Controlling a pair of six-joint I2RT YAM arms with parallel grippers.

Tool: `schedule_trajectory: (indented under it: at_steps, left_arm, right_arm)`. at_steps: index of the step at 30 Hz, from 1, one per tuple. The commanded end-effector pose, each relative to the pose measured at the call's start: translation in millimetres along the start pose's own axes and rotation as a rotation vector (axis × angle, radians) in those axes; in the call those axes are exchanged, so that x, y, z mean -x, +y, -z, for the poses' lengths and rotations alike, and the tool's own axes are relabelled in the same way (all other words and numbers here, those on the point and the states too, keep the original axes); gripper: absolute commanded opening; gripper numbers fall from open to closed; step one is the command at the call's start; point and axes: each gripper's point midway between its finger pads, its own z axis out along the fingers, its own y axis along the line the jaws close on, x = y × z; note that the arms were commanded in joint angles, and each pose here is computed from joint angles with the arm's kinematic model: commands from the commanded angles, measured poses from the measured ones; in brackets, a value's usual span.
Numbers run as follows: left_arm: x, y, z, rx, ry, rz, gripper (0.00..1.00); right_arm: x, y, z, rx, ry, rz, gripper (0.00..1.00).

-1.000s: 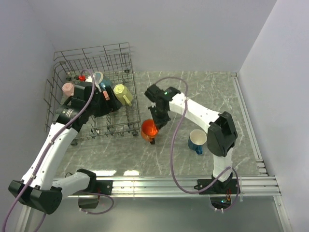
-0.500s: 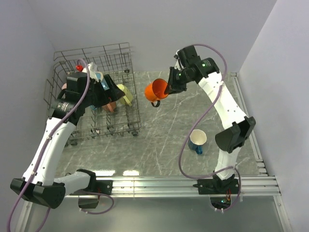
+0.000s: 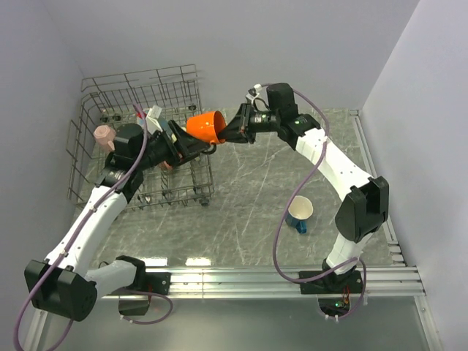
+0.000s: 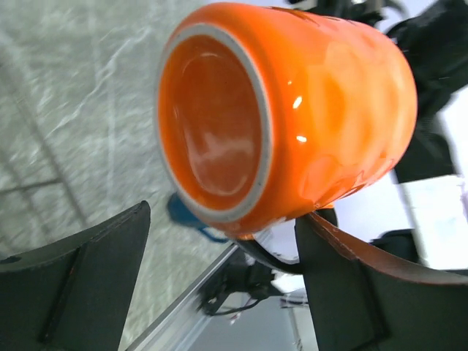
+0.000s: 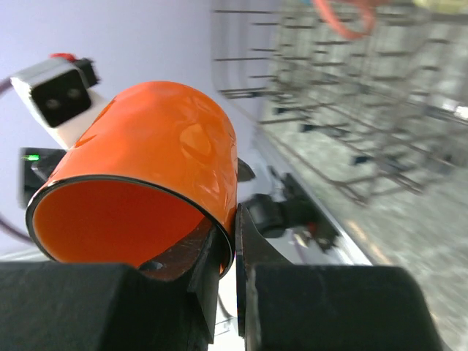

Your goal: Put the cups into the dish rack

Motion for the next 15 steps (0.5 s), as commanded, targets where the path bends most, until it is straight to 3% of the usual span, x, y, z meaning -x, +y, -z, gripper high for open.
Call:
schedule_trajectory:
  at_steps: [1,9,15]
  left_arm:
    - [4.8,-37.3,6.2,-0.141,-0.021,-0.030,0.84]
    - [11.1,-46.8,6.2,-0.201,-0.079,0.030,0.62]
    - [19.9,-68.1,15.5,-0.304,-0.137,0.074,0.52]
  right_arm:
    - [-6.5,93.6,25.7,0.303,0.026,0.149,0.00]
    - [-17.6,100.0,12.5,0.344,0.071,0.151,0.00]
    - [-21.8,104.1,15.4,0.428,0.083,0.105,0.00]
